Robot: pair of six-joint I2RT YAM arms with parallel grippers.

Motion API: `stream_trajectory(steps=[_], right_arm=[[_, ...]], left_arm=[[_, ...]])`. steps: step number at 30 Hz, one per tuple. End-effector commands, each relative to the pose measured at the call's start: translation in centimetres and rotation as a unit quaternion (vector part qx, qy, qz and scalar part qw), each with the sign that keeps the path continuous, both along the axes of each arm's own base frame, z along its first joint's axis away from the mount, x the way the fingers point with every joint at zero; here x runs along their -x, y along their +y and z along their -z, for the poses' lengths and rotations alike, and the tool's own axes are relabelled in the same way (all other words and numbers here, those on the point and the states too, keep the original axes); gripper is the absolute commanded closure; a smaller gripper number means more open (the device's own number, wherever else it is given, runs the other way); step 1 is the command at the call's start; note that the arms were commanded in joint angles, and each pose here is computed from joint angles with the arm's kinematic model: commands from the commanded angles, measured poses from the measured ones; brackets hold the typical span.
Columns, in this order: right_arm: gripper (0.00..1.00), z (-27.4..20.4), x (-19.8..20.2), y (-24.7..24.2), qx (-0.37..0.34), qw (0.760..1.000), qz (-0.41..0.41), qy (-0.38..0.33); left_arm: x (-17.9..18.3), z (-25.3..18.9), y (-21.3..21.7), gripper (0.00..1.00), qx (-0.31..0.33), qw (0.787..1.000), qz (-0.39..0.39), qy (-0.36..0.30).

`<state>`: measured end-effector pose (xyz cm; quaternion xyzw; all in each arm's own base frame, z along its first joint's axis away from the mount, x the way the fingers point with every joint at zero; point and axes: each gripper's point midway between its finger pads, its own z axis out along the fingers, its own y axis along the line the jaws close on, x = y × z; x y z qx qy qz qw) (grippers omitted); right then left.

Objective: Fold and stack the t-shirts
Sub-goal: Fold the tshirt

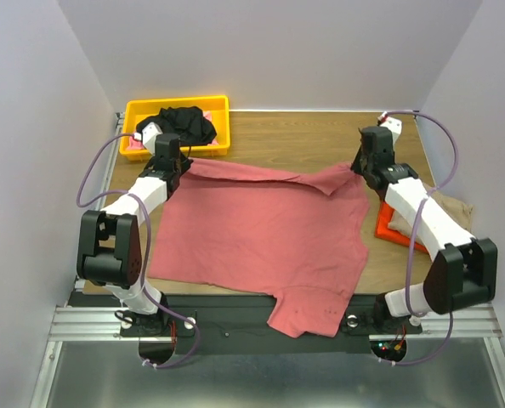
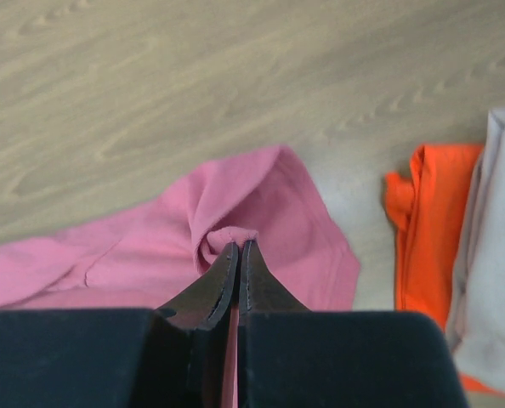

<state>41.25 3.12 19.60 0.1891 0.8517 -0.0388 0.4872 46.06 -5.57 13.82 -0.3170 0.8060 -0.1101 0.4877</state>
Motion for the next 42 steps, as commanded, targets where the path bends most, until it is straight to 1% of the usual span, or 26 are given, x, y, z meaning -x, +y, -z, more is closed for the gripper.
stream_trajectory(steps=[1, 4, 9, 10, 12, 14, 20, 25, 30, 32, 36, 37, 38, 42], right_arm=[[1.0, 2.4, 4.1, -0.1, -0.02, 0.998, -0.002, 0.056], [0.99, 2.3, 5.9, -0.1, -0.028, 0.997, -0.005, 0.067], [1.0, 2.0, 8.0, 1.0, -0.051, 0.995, -0.043, 0.079], [1.0, 1.8, 8.5, 1.3, -0.058, 0.993, -0.054, 0.085], [0.99, 1.9, 9.2, 1.3, -0.062, 0.992, -0.054, 0.091], [1.0, 2.3, 10.7, 2.0, -0.077, 0.988, -0.072, 0.115], [1.0, 1.2, 13.0, 2.3, -0.097, 0.985, -0.078, 0.119], [1.0, 2.2, 14.5, 3.3, -0.125, 0.977, -0.094, 0.146], [0.99, 4.8, 15.6, 2.1, -0.113, 0.977, -0.056, 0.17], [1.0, 6.2, 15.9, 1.2, -0.098, 0.978, -0.033, 0.181], [1.0, 8.7, 15.9, 0.9, -0.1, 0.976, -0.009, 0.196], [1.0, 9.1, 15.9, 0.9, -0.1, 0.975, -0.009, 0.198], [1.0, 9.3, 15.7, 1.0, -0.103, 0.975, -0.008, 0.199], [1.0, 8.9, 14.4, 1.3, -0.108, 0.977, -0.008, 0.183]], left_arm=[[0.3, -0.5, 1.8, 1.0, -0.012, 1.0, 0.004, -0.002], [0.4, -0.1, 1.7, 1.0, 0.001, 1.0, 0.027, 0.003], [0.8, -0.1, 1.5, 1.0, -0.008, 0.999, 0.048, 0.01], [1.1, 0.3, 1.6, 1.0, -0.01, 0.998, 0.049, 0.023], [1.2, 0.3, 1.5, 1.0, -0.011, 0.998, 0.052, 0.028], [1.8, 0.9, 1.4, 1.0, -0.008, 0.998, 0.056, 0.041], [2.6, 1.6, 2.1, 1.0, -0.016, 0.997, 0.046, 0.062], [3.6, 1.7, 2.7, 1.0, -0.025, 0.995, 0.04, 0.083], [4.6, 2.9, 4.5, 1.0, -0.051, 0.992, 0.008, 0.112], [4.8, 4.0, 4.4, 1.0, -0.049, 0.991, 0.009, 0.125], [5.1, 6.1, 4.2, 1.0, -0.045, 0.987, 0.015, 0.15], [5.2, 6.4, 4.3, 0.99, -0.046, 0.987, 0.012, 0.155], [5.2, 6.9, 4.6, 0.87, -0.049, 0.986, 0.007, 0.162], [4.9, 7.3, 4.9, 0.77, -0.047, 0.984, -0.001, 0.17]])
